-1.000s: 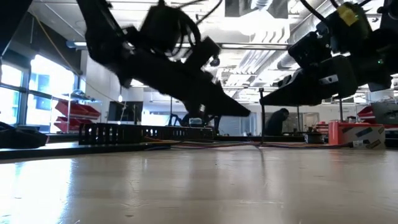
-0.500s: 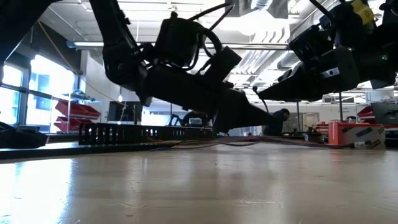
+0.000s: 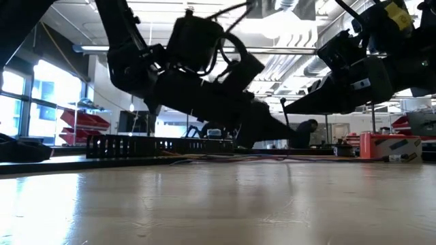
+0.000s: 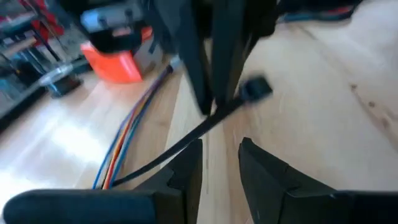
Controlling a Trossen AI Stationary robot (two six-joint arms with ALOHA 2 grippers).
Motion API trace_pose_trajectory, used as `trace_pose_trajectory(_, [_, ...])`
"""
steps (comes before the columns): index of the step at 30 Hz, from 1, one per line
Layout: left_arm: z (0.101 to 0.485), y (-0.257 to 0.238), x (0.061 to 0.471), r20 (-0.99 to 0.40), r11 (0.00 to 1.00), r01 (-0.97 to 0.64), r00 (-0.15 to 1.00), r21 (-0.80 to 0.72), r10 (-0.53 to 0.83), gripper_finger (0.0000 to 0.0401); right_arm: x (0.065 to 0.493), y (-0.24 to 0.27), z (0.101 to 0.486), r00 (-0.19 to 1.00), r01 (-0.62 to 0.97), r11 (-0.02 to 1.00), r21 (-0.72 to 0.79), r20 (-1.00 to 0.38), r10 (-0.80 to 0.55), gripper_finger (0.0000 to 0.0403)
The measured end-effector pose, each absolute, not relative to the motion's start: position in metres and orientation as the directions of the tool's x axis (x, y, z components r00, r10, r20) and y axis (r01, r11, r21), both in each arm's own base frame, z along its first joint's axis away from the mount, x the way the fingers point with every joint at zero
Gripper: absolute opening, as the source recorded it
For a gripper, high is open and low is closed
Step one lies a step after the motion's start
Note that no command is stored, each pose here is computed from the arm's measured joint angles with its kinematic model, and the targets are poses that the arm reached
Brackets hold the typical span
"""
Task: Ziptie cables
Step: Wrap the cables together using the black zip tie
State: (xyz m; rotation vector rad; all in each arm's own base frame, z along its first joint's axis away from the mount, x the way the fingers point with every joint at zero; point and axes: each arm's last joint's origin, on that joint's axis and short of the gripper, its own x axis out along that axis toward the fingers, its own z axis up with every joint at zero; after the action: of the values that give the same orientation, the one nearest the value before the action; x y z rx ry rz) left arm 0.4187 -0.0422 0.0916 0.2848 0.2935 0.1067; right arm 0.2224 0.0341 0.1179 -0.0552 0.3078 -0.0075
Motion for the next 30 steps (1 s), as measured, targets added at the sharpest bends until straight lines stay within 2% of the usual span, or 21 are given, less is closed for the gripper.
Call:
trace_pose_trajectory(11, [0.093,-0.041,0.418,-0.251,0.928,-0.174,0.932,0.329,0.264,0.0087,0.222,0.036,0.117,0.951,-0.005,0.999,-0.039,-0.311,-0.007,0.0])
trace_pose_trajectory(26, [0.094,-0.03,0.419,-0.244,0.937,-0.209,0.928,0.279,0.28,0.0087,0.222,0.036,0.117,0.949,-0.005,0.999,-0.037,-0.317,-0.008,0.0])
trace_pose_trajectory(30, [0.094,-0.033,0.419,-0.249,0.925,-0.202,0.924,0.323,0.289,0.0087,0.22,0.036,0.114,0.937,-0.006,0.999,-0.044,-0.348,-0.01,0.0])
